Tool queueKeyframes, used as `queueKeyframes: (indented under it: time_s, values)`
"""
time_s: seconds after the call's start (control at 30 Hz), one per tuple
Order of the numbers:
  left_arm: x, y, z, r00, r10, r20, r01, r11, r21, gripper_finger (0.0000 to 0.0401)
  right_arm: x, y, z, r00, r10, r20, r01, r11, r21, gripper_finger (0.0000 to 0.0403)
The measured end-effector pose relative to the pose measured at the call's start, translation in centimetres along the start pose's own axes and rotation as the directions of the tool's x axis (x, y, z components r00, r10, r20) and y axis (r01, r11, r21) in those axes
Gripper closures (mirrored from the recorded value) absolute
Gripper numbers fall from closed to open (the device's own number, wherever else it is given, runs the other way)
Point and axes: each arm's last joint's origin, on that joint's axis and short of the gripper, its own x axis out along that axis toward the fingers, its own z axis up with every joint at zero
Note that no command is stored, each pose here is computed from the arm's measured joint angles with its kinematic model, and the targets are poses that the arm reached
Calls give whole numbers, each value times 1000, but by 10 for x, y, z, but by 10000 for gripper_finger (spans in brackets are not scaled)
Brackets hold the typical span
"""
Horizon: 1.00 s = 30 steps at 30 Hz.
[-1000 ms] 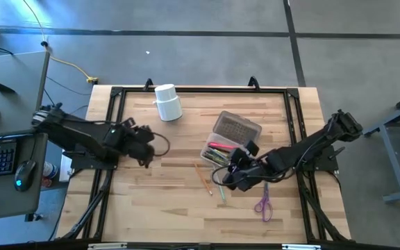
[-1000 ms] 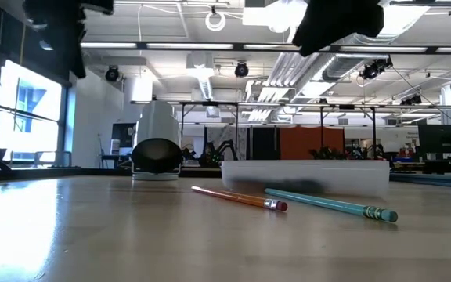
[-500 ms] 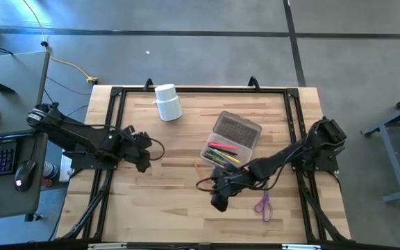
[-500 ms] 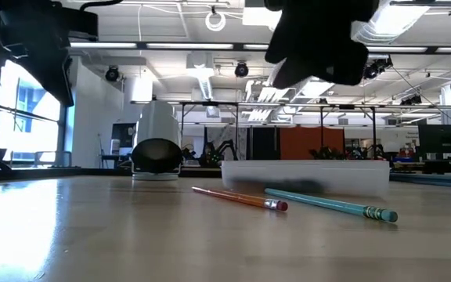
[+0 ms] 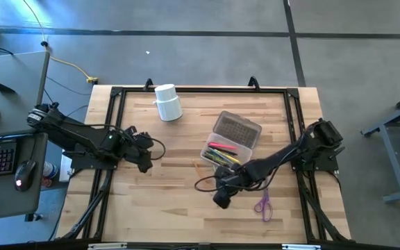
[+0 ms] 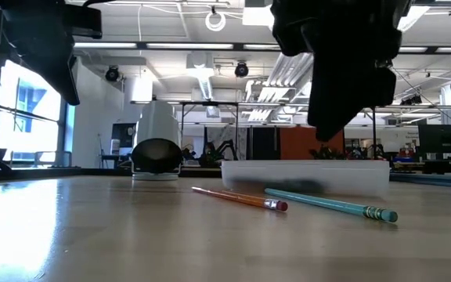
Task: Pick & place school supplies into a supply box
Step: Put the light blue pencil into the supply box
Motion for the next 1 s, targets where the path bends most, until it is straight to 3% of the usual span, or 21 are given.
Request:
queueKeyframes:
  time_s: [0.53, 0.8, 1.0]
  values:
    - [0, 0, 1, 1000, 7, 15, -7, 1000, -4, 169, 50, -21, 9, 990, -137, -37, 139, 987, 85, 290]
    - [0, 0, 1, 1000, 8, 18, -8, 1000, -12, 169, 64, -25, 7, 985, -163, -55, 164, 986, 13, 290]
    - [0, -1, 2, 1000, -3, 30, 4, 1000, -21, 169, 65, -26, 6, 977, -211, 14, 212, 973, -88, 297]
